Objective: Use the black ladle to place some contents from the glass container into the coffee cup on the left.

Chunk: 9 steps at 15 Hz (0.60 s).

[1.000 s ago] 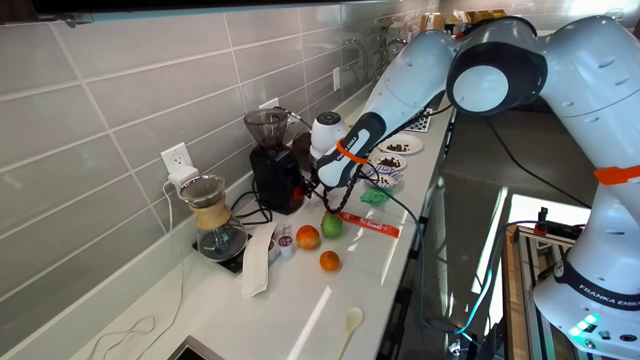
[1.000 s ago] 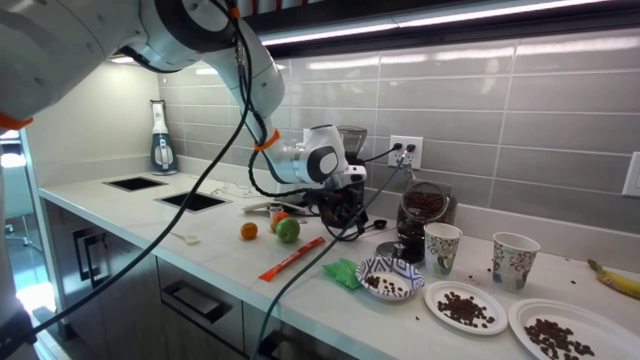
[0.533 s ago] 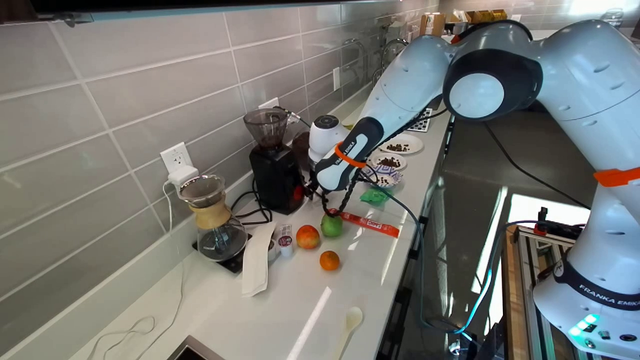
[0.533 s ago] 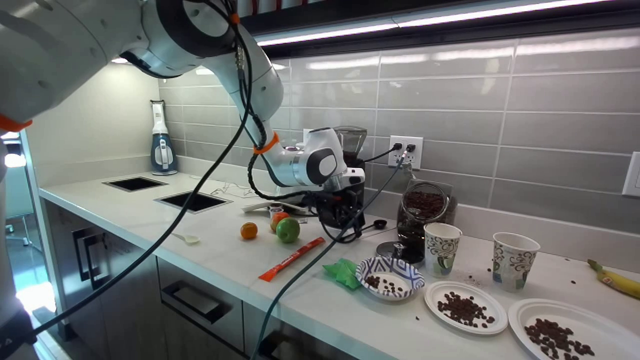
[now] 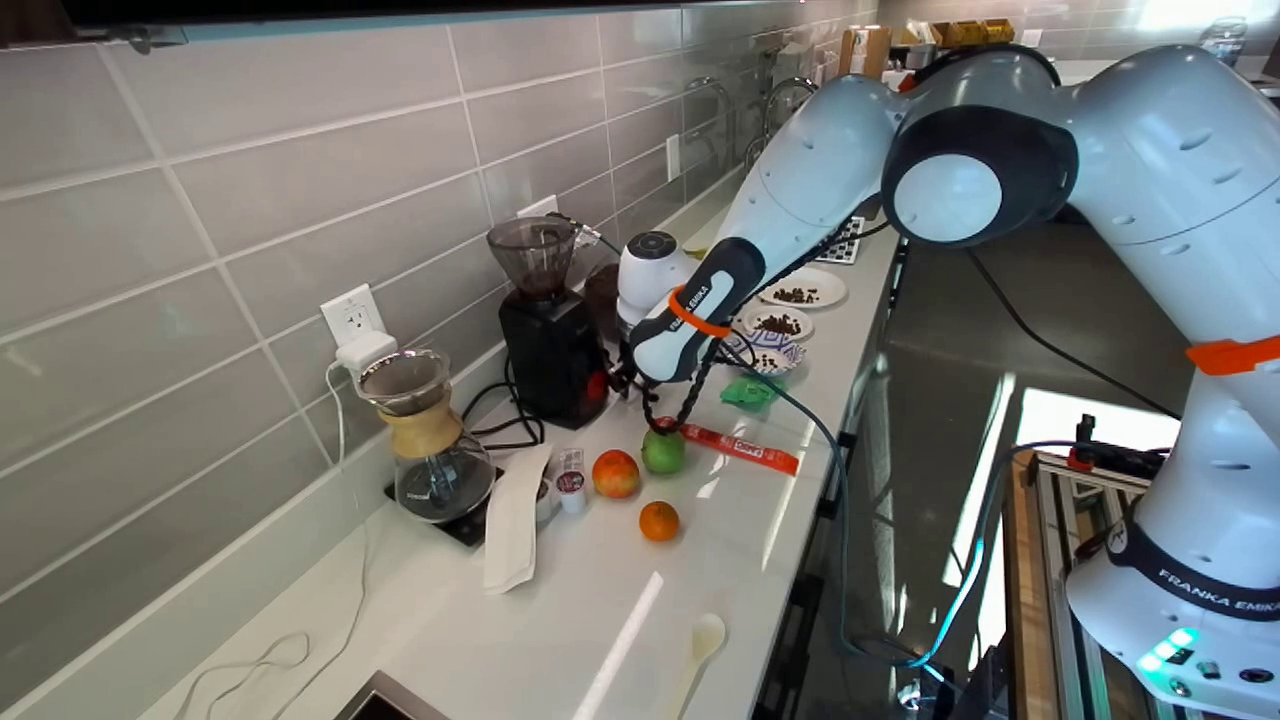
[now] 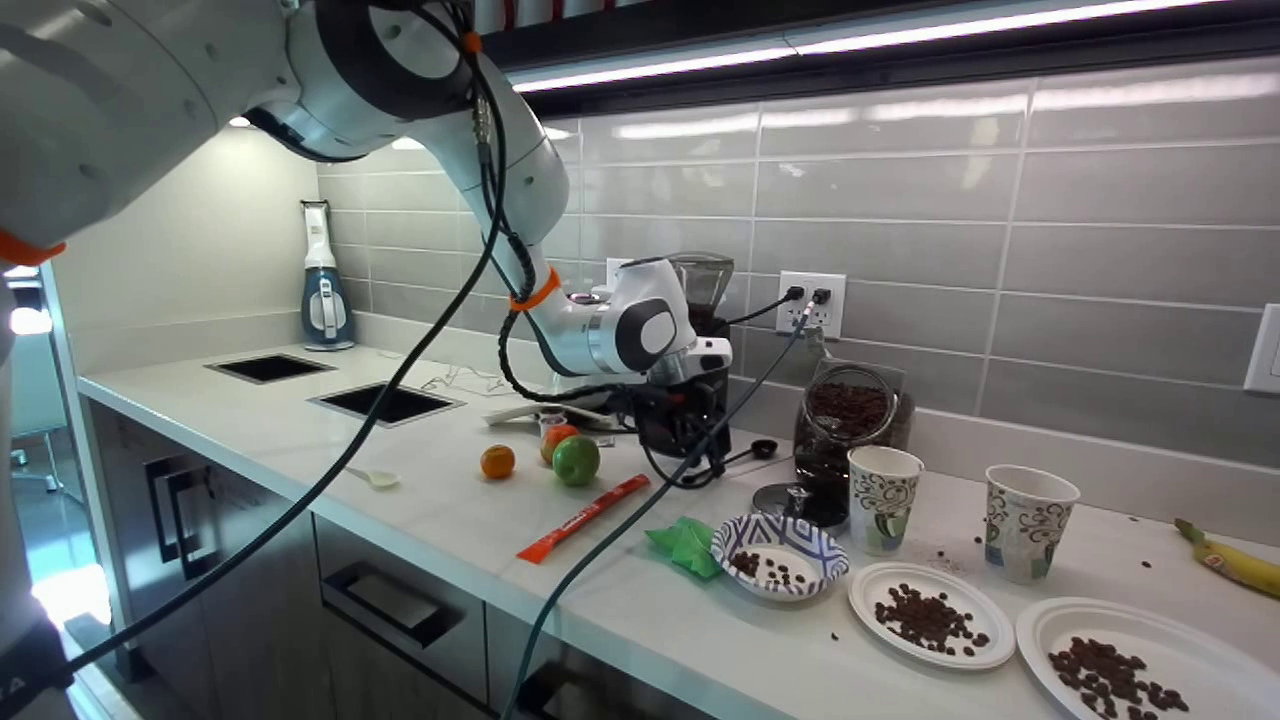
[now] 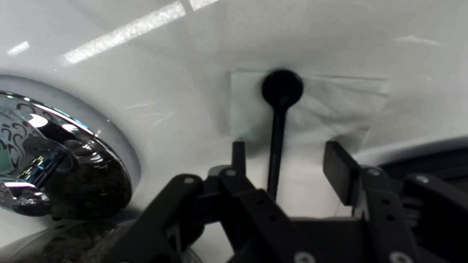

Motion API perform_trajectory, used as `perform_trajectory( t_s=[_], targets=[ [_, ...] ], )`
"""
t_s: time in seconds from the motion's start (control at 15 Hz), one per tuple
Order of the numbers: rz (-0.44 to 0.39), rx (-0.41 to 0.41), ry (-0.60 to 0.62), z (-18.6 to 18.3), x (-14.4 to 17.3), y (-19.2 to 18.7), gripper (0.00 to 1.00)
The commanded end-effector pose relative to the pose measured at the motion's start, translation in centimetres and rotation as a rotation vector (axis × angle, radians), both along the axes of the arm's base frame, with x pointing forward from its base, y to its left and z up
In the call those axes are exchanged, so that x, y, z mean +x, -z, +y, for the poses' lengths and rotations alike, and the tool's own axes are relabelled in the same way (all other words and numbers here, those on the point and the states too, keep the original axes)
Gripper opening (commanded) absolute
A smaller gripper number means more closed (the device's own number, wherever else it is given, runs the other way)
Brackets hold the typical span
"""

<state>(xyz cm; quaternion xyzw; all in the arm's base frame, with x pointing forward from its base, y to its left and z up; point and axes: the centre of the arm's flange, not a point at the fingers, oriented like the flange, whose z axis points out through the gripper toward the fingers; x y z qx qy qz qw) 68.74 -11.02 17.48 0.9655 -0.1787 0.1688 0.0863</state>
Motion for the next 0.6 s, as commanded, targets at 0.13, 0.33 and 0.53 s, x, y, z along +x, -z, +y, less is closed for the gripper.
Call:
perform_trajectory(
  t_s=[0.13,0.33,0.53],
  targets=[
    [-0.012,-0.011,0.021,0.29,1.43,-0.05,0.25],
    [-0.010,-0.012,0.018,0.35,1.55,0.04,0.00],
    [-0.008,-0.011,0.017,0.37,1.52,0.16,0.02]
  ],
)
